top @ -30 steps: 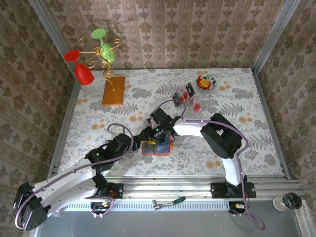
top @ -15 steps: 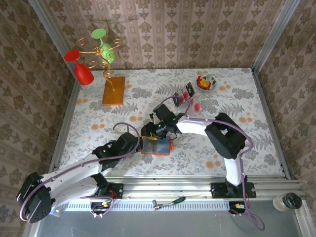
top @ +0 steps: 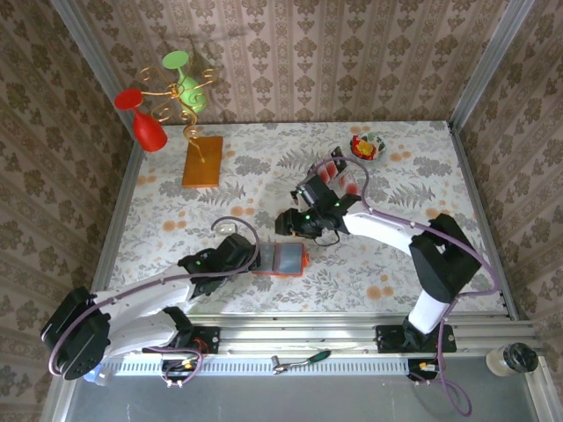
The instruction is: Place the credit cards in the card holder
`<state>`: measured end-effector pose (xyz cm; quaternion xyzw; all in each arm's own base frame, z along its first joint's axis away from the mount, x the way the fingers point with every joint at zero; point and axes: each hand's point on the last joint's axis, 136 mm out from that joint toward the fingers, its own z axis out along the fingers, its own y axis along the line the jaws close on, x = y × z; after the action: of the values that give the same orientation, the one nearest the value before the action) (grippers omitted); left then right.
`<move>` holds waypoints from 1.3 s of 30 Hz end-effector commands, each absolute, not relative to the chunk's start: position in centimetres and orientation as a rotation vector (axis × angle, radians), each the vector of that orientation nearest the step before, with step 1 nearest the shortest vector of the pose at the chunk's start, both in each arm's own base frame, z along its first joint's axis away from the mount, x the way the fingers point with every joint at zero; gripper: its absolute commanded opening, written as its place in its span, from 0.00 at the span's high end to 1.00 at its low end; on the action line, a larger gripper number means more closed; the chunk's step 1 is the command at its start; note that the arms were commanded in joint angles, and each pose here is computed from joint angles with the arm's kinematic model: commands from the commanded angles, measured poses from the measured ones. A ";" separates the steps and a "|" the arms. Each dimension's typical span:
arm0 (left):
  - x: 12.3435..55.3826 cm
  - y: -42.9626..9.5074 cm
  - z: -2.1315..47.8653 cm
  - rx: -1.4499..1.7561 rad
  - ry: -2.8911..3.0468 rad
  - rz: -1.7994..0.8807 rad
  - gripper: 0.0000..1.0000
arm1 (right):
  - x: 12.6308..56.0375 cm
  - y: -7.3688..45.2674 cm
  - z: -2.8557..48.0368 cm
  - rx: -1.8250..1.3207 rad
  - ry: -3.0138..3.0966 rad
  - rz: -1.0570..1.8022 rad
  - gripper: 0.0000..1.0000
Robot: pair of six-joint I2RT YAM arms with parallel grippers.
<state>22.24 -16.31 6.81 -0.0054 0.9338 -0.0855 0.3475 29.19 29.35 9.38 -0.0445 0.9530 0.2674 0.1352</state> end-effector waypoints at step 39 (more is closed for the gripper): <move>23.9 -20.0 6.6 0.067 2.429 -0.234 0.00 | 30.6 18.3 10.9 -0.133 2.765 0.333 0.49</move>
<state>23.71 -19.11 5.88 0.0140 0.9377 -0.0813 0.3376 28.33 18.51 6.09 -0.0369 0.9857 0.1043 0.1268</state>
